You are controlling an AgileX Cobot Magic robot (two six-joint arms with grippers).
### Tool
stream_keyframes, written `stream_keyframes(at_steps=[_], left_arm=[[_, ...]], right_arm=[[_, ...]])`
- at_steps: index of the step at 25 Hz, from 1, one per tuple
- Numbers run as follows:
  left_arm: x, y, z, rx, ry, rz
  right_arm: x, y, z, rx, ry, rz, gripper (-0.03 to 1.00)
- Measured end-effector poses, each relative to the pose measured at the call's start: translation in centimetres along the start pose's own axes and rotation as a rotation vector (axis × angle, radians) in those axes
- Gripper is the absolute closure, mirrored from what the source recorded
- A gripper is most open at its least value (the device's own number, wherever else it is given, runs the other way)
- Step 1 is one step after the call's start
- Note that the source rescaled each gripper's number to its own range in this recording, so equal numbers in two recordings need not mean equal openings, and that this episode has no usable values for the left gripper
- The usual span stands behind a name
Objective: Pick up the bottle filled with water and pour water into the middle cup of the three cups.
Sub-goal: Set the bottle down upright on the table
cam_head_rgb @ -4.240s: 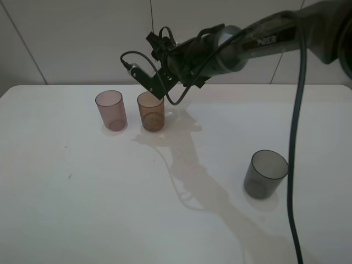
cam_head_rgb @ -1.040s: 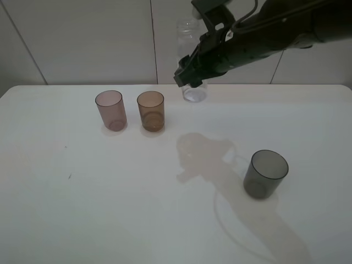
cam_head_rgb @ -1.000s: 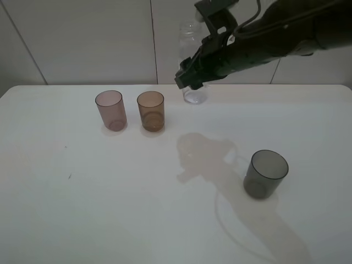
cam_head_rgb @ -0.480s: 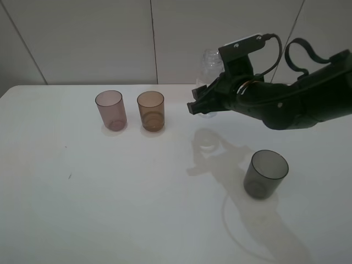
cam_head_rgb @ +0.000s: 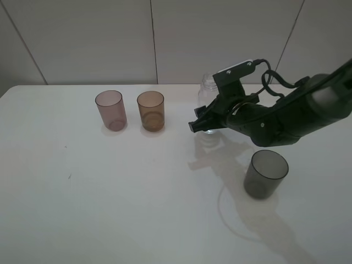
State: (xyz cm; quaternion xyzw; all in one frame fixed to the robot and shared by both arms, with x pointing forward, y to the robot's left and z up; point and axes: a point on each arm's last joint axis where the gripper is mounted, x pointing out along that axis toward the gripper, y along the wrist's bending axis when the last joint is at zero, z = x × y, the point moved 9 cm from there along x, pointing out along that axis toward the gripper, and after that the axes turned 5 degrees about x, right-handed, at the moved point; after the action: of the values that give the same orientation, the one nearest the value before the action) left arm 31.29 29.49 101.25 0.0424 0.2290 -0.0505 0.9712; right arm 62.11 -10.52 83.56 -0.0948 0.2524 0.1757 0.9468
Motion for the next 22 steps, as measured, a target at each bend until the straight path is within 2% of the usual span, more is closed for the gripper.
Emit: stream_keyframes(at_steps=[19,22], left_arm=[[0.0,0.0,0.0,0.000,0.000,0.000],[0.0,0.0,0.0,0.000,0.000,0.000]], right_arm=[[0.4,0.1,-1.4,-0.003,0.046,0.004,0.97],[0.4,0.1,-1.4,-0.002,0.046,0.003,0.88]])
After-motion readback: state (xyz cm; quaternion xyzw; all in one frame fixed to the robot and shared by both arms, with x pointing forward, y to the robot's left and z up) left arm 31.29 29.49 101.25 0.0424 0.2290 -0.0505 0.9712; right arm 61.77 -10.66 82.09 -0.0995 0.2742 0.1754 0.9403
